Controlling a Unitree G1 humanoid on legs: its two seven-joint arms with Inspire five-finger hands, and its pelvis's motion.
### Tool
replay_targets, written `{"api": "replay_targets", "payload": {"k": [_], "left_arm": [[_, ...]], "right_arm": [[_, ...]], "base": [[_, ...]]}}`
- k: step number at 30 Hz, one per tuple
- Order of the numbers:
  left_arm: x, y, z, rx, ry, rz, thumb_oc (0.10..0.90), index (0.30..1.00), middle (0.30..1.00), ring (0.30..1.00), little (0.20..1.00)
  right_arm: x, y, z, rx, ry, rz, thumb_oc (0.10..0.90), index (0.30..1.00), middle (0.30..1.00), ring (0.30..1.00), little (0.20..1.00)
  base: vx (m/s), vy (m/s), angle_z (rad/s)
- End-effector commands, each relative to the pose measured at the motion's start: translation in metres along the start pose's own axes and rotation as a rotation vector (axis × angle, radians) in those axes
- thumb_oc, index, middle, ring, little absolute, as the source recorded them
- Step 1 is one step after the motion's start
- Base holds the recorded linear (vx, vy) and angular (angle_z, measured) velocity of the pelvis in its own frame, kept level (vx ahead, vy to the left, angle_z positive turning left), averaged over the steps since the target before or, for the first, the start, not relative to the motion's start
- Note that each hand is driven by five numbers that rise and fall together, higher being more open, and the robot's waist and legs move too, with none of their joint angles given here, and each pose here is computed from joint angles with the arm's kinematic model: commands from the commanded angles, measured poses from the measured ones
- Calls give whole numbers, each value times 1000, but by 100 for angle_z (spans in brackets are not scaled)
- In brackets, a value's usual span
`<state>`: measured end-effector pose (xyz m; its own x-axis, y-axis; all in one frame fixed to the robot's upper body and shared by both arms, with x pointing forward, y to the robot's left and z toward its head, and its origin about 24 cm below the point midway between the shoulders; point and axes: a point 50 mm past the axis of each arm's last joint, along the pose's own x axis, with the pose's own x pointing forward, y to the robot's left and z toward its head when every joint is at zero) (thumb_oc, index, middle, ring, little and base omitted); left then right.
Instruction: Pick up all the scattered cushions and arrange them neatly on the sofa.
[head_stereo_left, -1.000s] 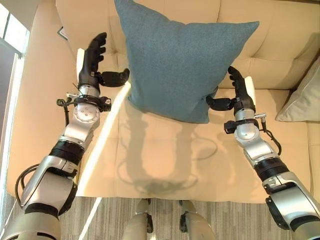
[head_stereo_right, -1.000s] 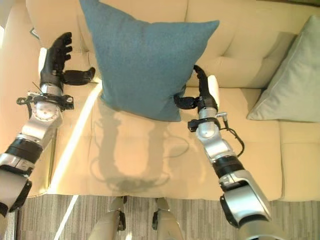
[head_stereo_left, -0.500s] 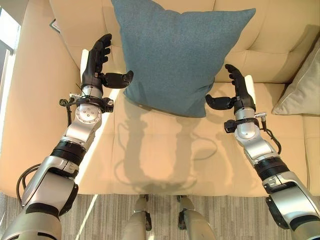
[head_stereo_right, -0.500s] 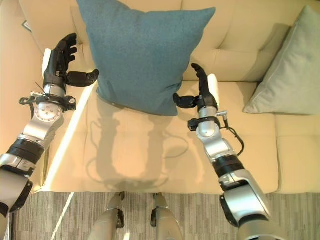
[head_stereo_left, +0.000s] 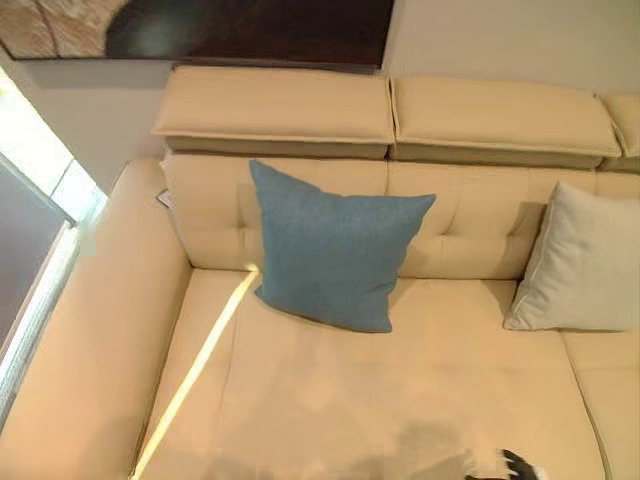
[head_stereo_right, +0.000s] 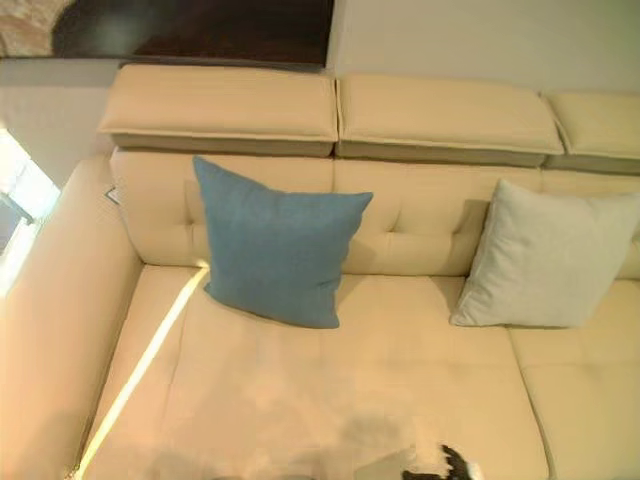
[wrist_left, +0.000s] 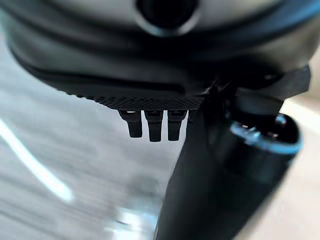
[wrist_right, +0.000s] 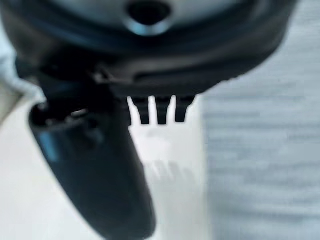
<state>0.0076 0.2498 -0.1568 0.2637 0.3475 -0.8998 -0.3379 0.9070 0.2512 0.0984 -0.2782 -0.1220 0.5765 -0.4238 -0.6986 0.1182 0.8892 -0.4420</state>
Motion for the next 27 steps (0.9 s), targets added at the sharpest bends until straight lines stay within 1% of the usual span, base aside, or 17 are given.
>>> {"api": "replay_targets", "payload": {"k": [1,6,11,16,17,18,25,27], "left_arm": [[7,-9,100,28,-367,-26,800,900,900,900,900],[8,-11,112,82,-396,-20,800,900,900,900,900],[9,-15,111,146,-388,-31,800,900,900,900,900],[9,-16,108,156,-376,-34,800,900,900,900,900],[9,-16,108,156,-376,-34,800,900,900,900,900],[13,-17,97,174,-314,-27,800,900,900,900,900],[15,-20,97,179,-294,-22,800,900,900,900,900],[16,-24,91,177,-259,-28,800,900,900,900,900]], "right_arm": [[11,-29,59,36,-253,-104,800,900,900,900,900],[13,-30,59,24,-242,-112,800,900,900,900,900],[14,-25,54,11,-216,-96,800,900,900,900,900],[14,-23,53,7,-212,-89,800,900,900,900,900],[14,-23,53,7,-212,-89,800,900,900,900,900],[16,-11,50,-9,-184,-54,800,900,900,900,900],[19,-7,47,15,-146,-51,800,900,900,900,900],[23,-6,46,12,-117,-58,800,900,900,900,900]], "base": [[-9,-12,11],[-7,-2,4],[-5,-11,-7],[-4,-12,-5],[-139,-133,3],[-139,-134,4],[-183,-52,18],[-258,26,22]]}}
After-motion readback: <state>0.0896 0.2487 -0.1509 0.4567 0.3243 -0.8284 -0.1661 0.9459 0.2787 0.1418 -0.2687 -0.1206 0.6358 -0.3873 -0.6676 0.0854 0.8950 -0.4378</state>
